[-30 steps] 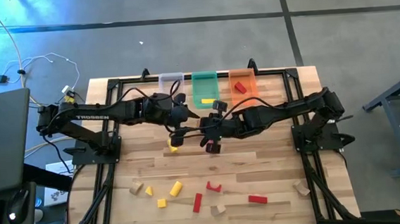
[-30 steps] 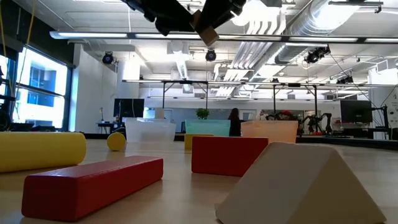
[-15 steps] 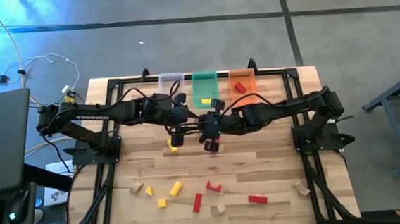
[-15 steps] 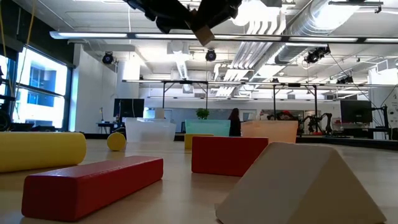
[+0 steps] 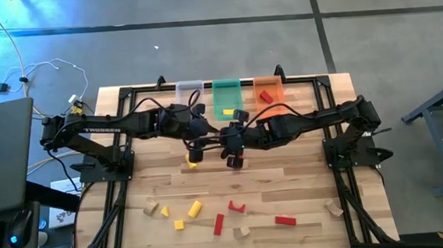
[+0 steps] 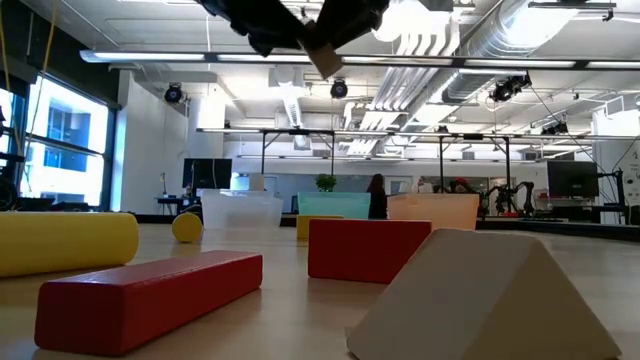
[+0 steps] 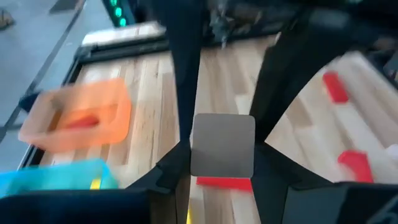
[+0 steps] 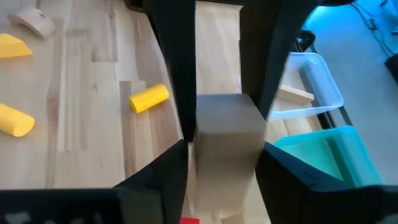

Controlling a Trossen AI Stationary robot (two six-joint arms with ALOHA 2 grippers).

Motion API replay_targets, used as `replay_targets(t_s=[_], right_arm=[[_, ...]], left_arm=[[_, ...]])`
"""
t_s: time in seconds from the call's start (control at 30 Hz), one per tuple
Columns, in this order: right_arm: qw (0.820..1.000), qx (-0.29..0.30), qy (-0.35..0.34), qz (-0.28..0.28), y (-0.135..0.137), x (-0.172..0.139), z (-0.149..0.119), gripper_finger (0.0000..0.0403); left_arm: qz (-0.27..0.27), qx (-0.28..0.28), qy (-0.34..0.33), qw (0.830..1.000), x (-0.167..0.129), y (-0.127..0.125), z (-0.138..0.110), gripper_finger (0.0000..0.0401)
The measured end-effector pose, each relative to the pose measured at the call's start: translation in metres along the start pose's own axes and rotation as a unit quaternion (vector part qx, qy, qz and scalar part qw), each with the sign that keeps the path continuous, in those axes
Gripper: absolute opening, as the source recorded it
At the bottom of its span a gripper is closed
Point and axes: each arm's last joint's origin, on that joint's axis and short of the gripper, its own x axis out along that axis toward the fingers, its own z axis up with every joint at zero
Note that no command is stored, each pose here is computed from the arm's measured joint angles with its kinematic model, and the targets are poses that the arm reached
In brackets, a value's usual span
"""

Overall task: Sort & place blocks by color
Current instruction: Put the brown block into the white transparent bin

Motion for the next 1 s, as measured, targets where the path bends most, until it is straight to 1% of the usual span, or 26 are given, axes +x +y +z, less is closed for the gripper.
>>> replay_targets(t_s=[0.07,0.17,0.27,0.37,0.5,0.67,0.77,0.9,1.0], right_arm=[[1.000,-0.002,0.006,-0.010,-0.001,0.000,-0.001,0.0176],[1.000,0.003,0.012,-0.021,-0.001,0.000,-0.003,0.0193],[1.000,0.013,0.016,-0.013,-0.001,0.000,-0.003,0.0200],[1.000,0.023,0.019,0.004,0.000,0.001,-0.004,0.0200],[0.999,0.037,0.032,0.003,0.000,0.002,-0.007,0.0201],[0.997,0.024,0.072,-0.003,0.002,0.017,-0.015,0.0201],[0.996,0.020,0.092,0.003,0.004,0.027,-0.019,0.0201],[0.994,0.003,0.105,0.029,0.006,0.035,-0.022,0.0201],[0.992,-0.023,0.114,0.058,0.010,0.040,-0.024,0.0201]], left_arm=[[0.022,0.000,0.024,0.999,0.000,0.001,-0.004,0.0102],[0.078,0.002,0.070,0.995,-0.001,0.004,-0.011,0.0102],[0.132,0.004,0.111,0.985,-0.003,0.010,-0.018,0.0102],[0.170,0.002,0.147,0.974,-0.006,0.019,-0.026,0.0102],[0.207,-0.013,0.180,0.962,-0.010,0.037,-0.034,0.0102],[0.247,-0.045,0.201,0.947,-0.013,0.066,-0.045,0.0102],[0.272,-0.072,0.217,0.935,-0.013,0.087,-0.056,0.0102],[0.298,-0.106,0.241,0.918,-0.011,0.112,-0.072,0.0102],[0.297,-0.131,0.261,0.909,-0.006,0.127,-0.086,0.0102]])
